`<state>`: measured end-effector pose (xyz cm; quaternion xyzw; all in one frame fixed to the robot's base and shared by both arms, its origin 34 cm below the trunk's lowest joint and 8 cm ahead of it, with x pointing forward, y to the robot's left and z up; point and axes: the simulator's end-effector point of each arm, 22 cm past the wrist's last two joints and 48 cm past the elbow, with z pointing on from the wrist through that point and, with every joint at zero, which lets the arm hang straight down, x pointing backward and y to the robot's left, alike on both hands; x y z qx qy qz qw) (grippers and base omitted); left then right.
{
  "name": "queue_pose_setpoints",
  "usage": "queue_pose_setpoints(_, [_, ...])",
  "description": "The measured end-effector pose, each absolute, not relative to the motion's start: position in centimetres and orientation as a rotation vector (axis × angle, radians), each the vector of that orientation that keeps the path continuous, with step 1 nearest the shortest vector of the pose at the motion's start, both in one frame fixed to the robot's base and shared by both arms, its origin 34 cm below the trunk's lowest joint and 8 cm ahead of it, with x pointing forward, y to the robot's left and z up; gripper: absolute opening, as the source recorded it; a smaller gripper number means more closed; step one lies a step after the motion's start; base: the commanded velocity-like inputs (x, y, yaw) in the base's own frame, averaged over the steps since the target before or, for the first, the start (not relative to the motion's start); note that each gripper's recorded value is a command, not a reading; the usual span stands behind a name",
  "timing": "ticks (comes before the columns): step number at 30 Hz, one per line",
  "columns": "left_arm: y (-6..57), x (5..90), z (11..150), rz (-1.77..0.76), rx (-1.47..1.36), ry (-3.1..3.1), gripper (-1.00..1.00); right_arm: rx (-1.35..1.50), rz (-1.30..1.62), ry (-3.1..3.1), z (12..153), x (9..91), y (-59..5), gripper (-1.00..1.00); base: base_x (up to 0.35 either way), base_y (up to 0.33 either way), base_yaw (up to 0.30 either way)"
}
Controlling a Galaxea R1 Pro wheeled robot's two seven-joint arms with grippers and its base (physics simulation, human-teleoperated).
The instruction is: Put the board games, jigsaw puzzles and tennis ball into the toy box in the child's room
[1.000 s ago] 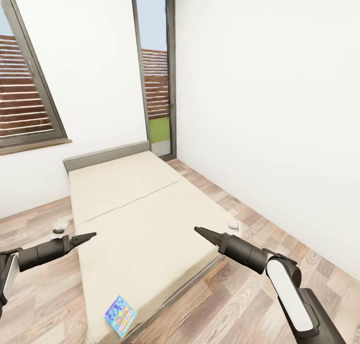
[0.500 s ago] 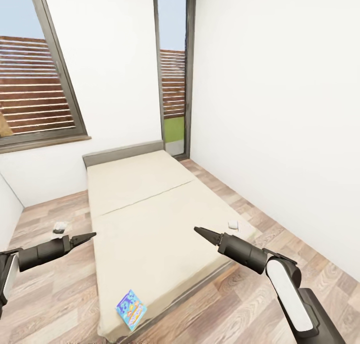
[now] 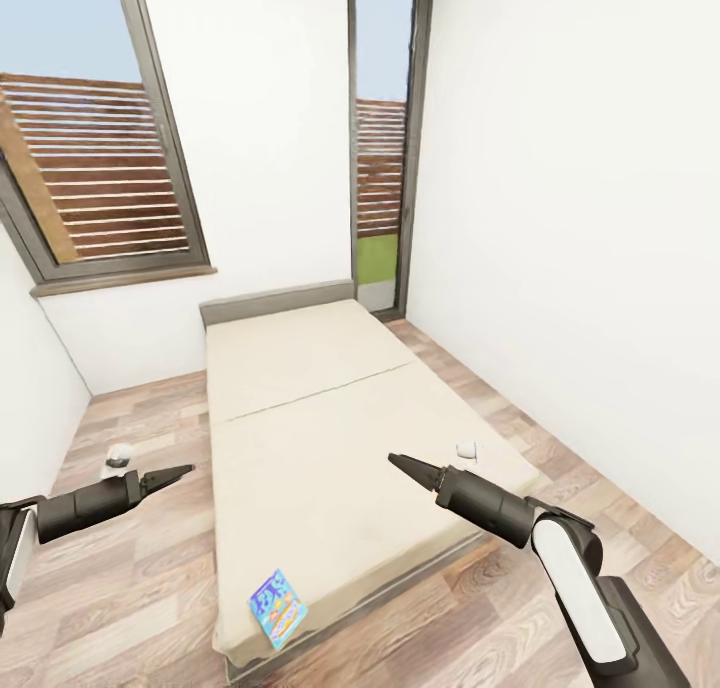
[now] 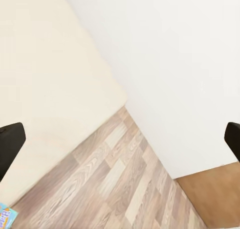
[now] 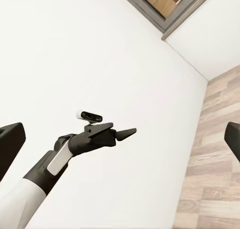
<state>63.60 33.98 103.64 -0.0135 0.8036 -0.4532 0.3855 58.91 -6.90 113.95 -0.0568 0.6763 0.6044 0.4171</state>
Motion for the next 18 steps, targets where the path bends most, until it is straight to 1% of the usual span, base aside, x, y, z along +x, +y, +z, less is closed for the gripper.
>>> queue_pose_setpoints(18, [33.98, 63.59, 103.6, -1.155, -0.035, 2.047, 1.0, -0.142, 1.517, 1.699, 113.9, 58.91, -6.89, 1.0, 0.0, -0.001, 0.207])
